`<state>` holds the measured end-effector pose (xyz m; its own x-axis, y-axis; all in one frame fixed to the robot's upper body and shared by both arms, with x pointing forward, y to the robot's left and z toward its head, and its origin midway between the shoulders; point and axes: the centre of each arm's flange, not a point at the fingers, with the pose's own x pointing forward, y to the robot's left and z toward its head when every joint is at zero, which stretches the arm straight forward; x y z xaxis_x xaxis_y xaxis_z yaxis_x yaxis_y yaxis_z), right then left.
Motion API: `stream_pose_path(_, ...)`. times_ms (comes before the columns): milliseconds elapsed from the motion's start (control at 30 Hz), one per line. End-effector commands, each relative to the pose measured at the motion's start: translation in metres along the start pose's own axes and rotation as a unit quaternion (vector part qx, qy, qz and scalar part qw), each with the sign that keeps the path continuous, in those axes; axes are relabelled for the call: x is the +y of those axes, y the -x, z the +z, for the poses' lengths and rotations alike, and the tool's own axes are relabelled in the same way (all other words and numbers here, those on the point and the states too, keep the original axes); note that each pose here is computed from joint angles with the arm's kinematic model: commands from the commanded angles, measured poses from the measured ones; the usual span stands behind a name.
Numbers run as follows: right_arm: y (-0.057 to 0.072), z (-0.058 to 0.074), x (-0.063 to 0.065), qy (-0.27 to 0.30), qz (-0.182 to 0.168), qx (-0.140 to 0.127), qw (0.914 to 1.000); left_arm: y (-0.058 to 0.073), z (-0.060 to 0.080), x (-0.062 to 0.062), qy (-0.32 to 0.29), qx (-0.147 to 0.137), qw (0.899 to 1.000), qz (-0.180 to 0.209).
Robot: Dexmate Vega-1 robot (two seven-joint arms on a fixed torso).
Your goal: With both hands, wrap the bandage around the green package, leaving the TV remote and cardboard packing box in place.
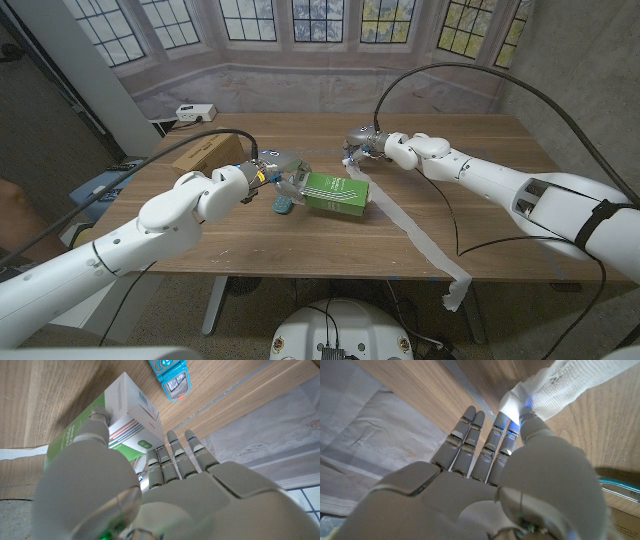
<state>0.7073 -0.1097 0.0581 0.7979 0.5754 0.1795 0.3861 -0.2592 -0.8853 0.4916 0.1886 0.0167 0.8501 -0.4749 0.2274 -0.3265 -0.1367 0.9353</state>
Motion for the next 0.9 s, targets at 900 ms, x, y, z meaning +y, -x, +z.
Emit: stream_pose_path(900,0.028,0.016,-0.038,-0.008,-0.082,0.048,0.9955,-0.007,-0.001,0.009,-0.011,-0.002,1.000,0.020)
